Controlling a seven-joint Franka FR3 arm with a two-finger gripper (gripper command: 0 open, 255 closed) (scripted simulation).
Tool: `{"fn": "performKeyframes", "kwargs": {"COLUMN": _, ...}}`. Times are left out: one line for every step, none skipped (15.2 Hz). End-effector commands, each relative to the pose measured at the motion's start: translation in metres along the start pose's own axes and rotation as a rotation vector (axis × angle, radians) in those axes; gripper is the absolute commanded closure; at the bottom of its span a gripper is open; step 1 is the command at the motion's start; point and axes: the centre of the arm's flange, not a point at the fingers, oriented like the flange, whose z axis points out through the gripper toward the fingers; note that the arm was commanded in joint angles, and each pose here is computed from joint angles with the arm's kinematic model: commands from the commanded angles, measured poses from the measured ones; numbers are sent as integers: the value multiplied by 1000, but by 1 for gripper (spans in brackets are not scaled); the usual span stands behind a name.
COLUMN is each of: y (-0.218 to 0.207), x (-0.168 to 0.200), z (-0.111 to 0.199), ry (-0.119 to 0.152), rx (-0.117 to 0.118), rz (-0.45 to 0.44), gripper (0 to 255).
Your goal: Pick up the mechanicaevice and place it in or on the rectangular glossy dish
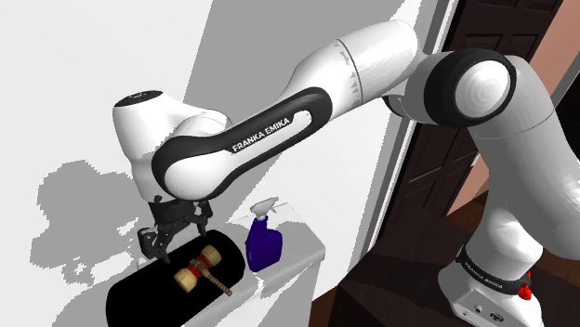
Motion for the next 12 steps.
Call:
{"fn": "performKeyframes", "kwargs": {"y": 0, "x": 0, "z": 0, "ry": 0, "rx": 0, "rz": 0, "gripper": 0}}
{"fn": "performKeyframes", "kwargs": {"y": 0, "x": 0, "z": -13, "ry": 0, "rx": 0, "rz": 0, "gripper": 0}}
{"fn": "performKeyframes", "kwargs": {"y": 0, "x": 0, "z": -26, "ry": 0, "rx": 0, "rz": 0, "gripper": 0}}
{"fn": "performKeyframes", "kwargs": {"y": 0, "x": 0, "z": -40, "ry": 0, "rx": 0, "rz": 0, "gripper": 0}}
{"fn": "performKeyframes", "kwargs": {"y": 0, "x": 0, "z": -50, "ry": 0, "rx": 0, "rz": 0, "gripper": 0}}
{"fn": "performKeyframes", "kwargs": {"y": 0, "x": 0, "z": -50, "ry": 0, "rx": 0, "rz": 0, "gripper": 0}}
{"fn": "performKeyframes", "kwargs": {"y": 0, "x": 0, "z": -50, "ry": 0, "rx": 0, "rz": 0, "gripper": 0}}
{"fn": "performKeyframes", "kwargs": {"y": 0, "x": 0, "z": -50, "ry": 0, "rx": 0, "rz": 0, "gripper": 0}}
{"fn": "performKeyframes", "kwargs": {"y": 0, "x": 0, "z": -50, "ry": 0, "rx": 0, "rz": 0, "gripper": 0}}
{"fn": "performKeyframes", "kwargs": {"y": 0, "x": 0, "z": -50, "ry": 0, "rx": 0, "rz": 0, "gripper": 0}}
{"fn": "performKeyframes", "kwargs": {"y": 0, "x": 0, "z": -50, "ry": 0, "rx": 0, "rz": 0, "gripper": 0}}
{"fn": "performKeyframes", "kwargs": {"y": 0, "x": 0, "z": -50, "ry": 0, "rx": 0, "rz": 0, "gripper": 0}}
